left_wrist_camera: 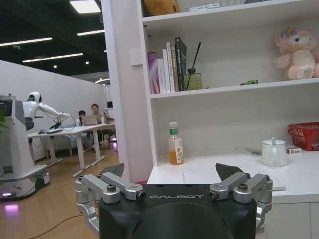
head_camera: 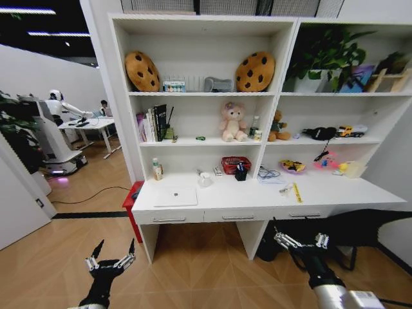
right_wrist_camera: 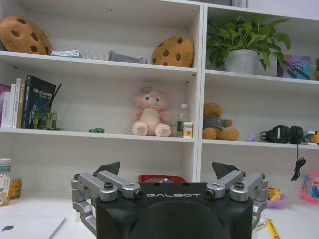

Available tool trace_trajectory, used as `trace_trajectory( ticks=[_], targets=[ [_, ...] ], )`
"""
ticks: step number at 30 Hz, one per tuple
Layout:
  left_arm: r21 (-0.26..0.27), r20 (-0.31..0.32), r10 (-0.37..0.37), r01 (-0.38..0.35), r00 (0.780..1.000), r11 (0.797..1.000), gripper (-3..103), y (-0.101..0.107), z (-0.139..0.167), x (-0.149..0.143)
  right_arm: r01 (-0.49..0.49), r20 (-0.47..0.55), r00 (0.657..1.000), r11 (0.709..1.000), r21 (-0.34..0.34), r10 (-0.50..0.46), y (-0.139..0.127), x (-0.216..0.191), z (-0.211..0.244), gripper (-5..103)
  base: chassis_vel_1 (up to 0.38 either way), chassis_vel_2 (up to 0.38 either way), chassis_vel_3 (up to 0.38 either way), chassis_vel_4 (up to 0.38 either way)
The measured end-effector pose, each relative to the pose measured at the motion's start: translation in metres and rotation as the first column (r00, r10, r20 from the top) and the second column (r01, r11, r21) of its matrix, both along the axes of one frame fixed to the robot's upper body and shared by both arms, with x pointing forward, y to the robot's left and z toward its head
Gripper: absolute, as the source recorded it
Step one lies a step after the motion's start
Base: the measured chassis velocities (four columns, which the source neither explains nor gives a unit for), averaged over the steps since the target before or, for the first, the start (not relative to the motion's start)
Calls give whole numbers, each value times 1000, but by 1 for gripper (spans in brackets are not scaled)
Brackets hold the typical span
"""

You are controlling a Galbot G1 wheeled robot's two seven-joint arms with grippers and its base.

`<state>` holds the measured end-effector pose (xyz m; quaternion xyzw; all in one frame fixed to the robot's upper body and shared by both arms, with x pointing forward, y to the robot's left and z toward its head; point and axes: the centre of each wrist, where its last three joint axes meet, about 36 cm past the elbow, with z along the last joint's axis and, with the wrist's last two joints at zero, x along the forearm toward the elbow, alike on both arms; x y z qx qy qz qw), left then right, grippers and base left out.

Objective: Organize the objects on the table.

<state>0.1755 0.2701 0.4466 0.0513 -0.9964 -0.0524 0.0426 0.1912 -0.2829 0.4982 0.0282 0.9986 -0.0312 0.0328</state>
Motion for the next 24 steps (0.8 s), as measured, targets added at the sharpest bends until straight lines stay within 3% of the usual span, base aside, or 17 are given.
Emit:
trace_trajectory(
  ticks=[24],
  targets=[
    [0,0,0,0,1000,1000,100,0,0,0,0,0,1000,1000,0,0,0,0,0,100,0,0,0,0]
  ],
)
